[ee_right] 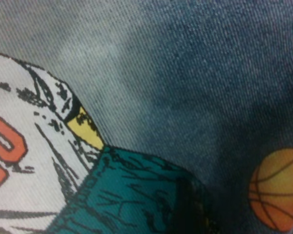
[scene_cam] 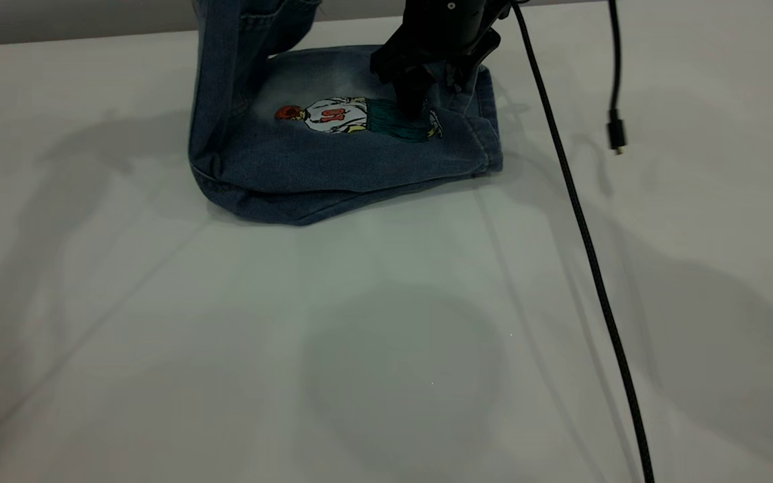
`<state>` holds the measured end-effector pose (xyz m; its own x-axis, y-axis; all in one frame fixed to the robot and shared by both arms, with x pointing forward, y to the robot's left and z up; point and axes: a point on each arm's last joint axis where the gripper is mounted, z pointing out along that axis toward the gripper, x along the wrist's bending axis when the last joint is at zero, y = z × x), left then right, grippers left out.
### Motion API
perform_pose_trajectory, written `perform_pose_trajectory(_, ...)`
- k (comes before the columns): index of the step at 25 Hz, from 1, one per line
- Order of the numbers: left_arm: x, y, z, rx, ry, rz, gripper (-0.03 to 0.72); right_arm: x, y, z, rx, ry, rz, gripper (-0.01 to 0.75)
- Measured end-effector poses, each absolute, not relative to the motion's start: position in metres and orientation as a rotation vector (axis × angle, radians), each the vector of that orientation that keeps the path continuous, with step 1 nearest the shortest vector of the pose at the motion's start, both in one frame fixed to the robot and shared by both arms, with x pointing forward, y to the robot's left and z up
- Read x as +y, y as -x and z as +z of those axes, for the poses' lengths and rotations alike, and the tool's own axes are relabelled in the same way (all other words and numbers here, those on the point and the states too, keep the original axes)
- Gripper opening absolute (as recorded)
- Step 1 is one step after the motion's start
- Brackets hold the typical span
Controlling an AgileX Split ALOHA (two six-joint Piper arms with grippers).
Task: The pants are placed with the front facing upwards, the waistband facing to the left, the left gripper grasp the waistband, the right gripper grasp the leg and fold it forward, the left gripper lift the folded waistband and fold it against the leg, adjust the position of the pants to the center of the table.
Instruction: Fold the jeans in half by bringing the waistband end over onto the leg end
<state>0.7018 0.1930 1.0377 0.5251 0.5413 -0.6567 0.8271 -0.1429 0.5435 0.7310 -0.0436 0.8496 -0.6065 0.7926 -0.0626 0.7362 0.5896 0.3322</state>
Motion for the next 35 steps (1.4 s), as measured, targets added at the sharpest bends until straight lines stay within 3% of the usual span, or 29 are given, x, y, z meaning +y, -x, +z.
perform_pose_trajectory(11,0.188,-0.701,1.038,1.128,-1.822,-0.385,0.066,-0.057,-0.746,0.899,2.514,-1.212,0.366,0.459)
perform_pose_trajectory(19,0.182,-0.699,1.036,1.122,-1.845,-0.387,0.066,-0.115,-0.772,0.924,2.372,-1.365,0.405,0.459)
perform_pose_trajectory(27,0.134,-0.682,1.028,1.028,-2.022,-0.398,0.066,-0.187,-0.790,0.940,2.207,-1.630,0.453,0.459)
perform_pose_trajectory(35,0.079,-0.675,1.007,0.963,-2.147,-0.227,0.066,-0.197,-0.792,0.940,2.198,-1.658,0.451,0.459)
